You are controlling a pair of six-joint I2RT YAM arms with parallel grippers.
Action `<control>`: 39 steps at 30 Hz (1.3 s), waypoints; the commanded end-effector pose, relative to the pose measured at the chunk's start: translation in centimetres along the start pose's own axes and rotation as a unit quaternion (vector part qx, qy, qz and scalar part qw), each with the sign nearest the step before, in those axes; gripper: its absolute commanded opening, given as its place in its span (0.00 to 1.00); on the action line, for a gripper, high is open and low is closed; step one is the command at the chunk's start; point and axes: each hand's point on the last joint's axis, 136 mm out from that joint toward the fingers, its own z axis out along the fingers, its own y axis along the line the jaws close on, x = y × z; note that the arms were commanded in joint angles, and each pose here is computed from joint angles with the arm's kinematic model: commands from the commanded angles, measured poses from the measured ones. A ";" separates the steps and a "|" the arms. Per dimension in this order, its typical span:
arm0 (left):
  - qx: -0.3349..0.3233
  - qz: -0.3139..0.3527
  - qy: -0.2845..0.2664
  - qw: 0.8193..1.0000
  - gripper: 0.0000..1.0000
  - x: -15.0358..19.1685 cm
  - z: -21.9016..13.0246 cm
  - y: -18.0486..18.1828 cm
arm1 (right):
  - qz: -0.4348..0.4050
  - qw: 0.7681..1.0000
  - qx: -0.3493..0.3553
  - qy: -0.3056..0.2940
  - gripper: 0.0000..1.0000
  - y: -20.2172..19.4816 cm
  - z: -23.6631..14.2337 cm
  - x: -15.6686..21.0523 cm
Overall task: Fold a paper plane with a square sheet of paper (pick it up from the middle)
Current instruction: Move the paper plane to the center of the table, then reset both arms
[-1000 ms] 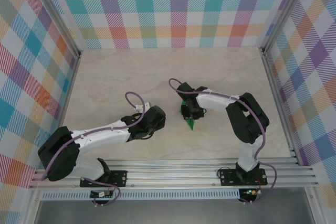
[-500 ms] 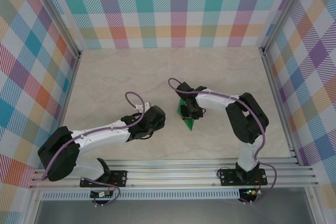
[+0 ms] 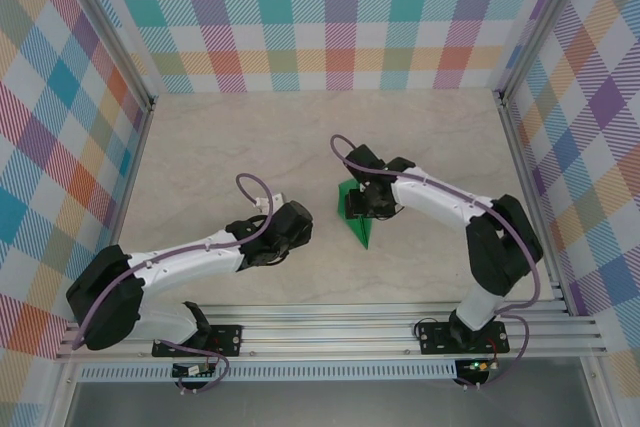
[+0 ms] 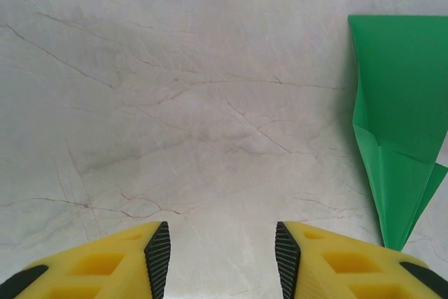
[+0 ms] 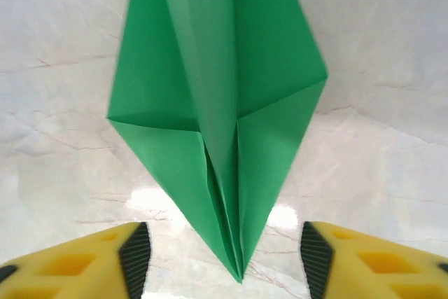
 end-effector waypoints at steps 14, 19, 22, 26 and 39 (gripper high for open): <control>-0.191 0.065 -0.233 0.951 0.95 -10.9 -7.3 12.5 | 0.066 0.922 0.258 -0.281 1.00 -19.9 -5.4 -4.7; -0.226 0.042 -0.250 0.941 0.99 -12.8 -7.7 16.6 | 0.045 0.933 0.213 -0.287 1.00 -20.2 -1.1 -6.2; -0.238 0.054 -0.248 0.937 0.99 -13.4 -6.8 17.9 | 0.011 0.930 0.180 -0.321 1.00 -19.0 0.0 -7.8; -0.249 0.074 -0.263 0.929 1.00 -15.0 -6.1 18.4 | -0.016 0.928 0.139 -0.347 1.00 -18.0 0.7 -8.8; -0.194 0.104 -0.306 0.926 1.00 -16.2 -1.4 19.7 | -0.052 0.898 0.064 -0.431 1.00 -18.1 -1.8 -8.3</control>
